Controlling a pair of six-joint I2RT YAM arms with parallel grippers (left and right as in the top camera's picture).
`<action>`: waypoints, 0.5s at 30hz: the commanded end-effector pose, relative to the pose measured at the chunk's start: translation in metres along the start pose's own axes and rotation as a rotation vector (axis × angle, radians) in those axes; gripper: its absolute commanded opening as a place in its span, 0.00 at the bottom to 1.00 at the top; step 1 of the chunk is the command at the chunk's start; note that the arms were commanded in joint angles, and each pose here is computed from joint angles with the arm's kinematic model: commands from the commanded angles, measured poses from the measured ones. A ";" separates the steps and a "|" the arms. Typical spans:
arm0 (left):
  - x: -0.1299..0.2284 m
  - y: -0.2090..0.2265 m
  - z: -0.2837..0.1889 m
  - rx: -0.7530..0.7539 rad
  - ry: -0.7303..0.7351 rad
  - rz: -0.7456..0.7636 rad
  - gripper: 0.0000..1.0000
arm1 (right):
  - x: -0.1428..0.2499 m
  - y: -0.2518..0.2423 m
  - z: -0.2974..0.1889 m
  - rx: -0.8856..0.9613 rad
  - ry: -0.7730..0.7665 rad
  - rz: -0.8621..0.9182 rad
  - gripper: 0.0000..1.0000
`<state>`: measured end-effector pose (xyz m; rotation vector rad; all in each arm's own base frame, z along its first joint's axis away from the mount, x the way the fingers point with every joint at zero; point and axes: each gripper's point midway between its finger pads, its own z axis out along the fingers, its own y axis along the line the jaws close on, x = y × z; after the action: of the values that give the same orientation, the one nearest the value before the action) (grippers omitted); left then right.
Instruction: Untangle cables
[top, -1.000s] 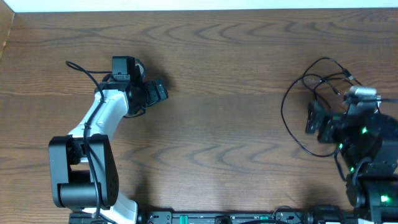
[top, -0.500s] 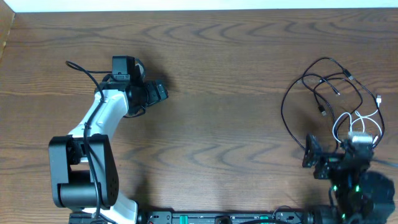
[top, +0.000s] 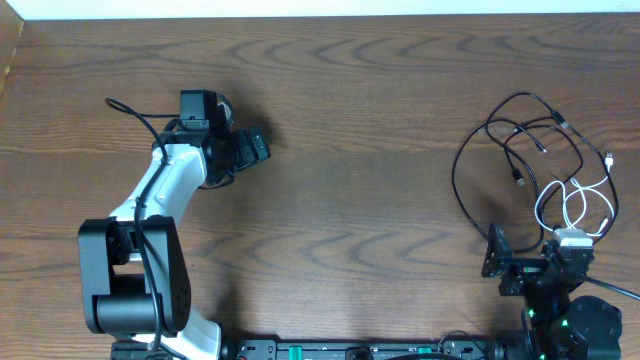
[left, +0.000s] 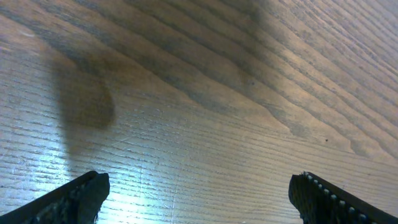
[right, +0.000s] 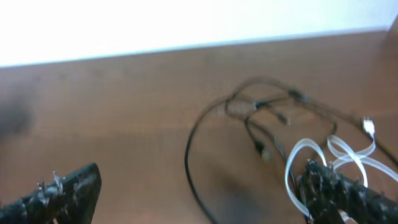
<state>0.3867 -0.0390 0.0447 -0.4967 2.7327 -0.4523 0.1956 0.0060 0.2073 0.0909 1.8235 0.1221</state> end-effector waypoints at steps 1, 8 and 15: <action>0.002 0.002 0.003 -0.010 0.009 0.016 0.98 | -0.018 0.004 0.007 -0.025 -0.111 0.006 0.99; 0.002 0.002 0.003 -0.010 0.009 0.016 0.98 | -0.059 0.009 0.017 -0.063 -0.400 -0.006 0.99; 0.002 0.002 0.003 -0.010 0.009 0.016 0.98 | -0.043 0.006 0.030 -0.065 -0.415 -0.007 0.99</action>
<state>0.3868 -0.0389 0.0447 -0.4968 2.7327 -0.4518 0.2333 0.0059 0.2473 0.0618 1.4154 0.1316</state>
